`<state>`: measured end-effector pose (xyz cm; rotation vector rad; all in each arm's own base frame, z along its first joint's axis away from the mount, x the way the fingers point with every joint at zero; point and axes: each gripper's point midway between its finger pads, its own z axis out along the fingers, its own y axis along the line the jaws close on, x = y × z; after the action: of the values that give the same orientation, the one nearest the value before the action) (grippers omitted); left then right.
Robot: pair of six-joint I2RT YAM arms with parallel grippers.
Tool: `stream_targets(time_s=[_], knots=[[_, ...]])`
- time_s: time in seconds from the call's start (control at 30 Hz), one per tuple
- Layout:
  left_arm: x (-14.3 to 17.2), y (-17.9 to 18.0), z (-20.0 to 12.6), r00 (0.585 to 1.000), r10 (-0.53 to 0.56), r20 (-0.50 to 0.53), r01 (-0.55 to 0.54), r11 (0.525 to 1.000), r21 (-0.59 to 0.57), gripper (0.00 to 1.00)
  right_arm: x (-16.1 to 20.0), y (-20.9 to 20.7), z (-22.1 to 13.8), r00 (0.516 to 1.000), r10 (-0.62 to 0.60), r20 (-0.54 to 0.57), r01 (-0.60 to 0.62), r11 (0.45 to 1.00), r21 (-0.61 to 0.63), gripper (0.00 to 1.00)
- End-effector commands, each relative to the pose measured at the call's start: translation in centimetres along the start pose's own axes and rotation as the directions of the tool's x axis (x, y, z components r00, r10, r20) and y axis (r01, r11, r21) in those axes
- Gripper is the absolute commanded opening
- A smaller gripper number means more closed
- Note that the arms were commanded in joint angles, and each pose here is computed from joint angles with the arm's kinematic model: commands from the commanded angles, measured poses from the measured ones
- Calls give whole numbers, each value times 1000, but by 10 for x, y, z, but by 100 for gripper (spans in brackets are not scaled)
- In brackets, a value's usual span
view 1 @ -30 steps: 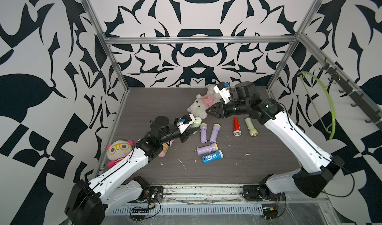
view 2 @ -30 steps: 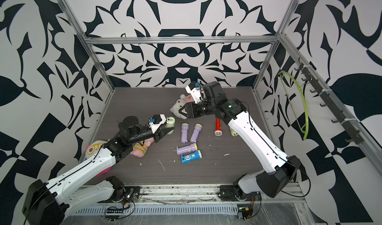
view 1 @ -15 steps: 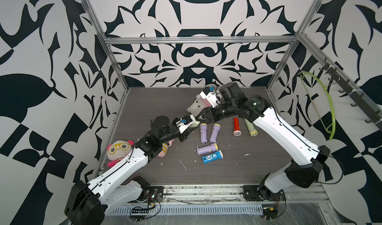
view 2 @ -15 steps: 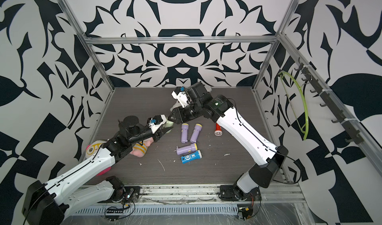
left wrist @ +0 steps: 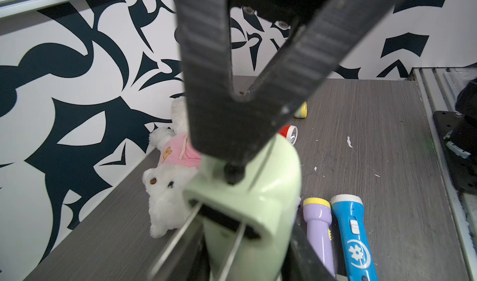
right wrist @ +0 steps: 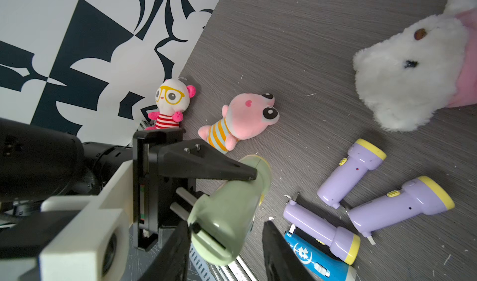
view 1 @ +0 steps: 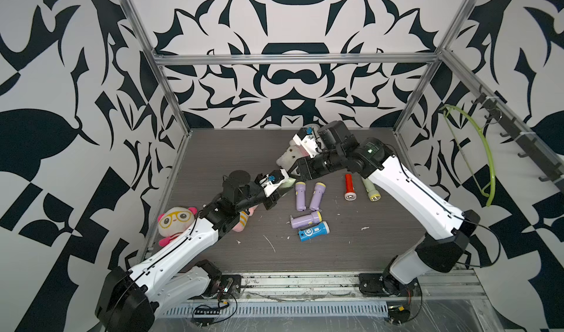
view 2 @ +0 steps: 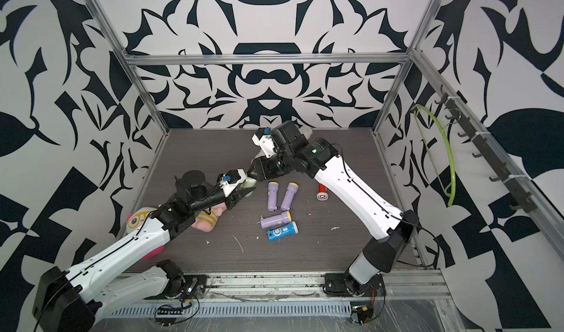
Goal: Close the plug at the bottom of the flashlight
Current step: Close the plug of the flashlight.
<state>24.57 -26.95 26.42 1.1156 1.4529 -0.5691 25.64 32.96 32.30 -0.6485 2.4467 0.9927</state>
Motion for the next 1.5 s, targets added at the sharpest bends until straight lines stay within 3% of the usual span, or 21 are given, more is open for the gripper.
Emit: stream_targets(time_s=[0.0, 0.63, 0.9, 1.27, 1.47], knots=[[-23, 6, -3, 998, 32, 53, -31, 999, -12, 0, -12, 13, -9, 999, -5, 43, 6, 999, -38, 46], [-23, 7, -1, 998, 34, 55, -33, 999, -19, 0, -3, 7, 3, 1000, 23, 1, -23, 999, -36, 46], [-26, 8, -3, 997, 37, 67, -35, 999, -27, 0, 4, -1, 5, 1000, 25, -6, -25, 1000, -11, 40], [-31, 10, -7, 995, 37, 88, -33, 999, -43, 0, 15, -8, 5, 1000, 25, -14, -25, 1000, 8, 18], [-32, 10, -8, 995, 34, 92, -30, 998, -48, 0, 17, -10, 4, 1000, 19, -9, -19, 1000, 15, 11]])
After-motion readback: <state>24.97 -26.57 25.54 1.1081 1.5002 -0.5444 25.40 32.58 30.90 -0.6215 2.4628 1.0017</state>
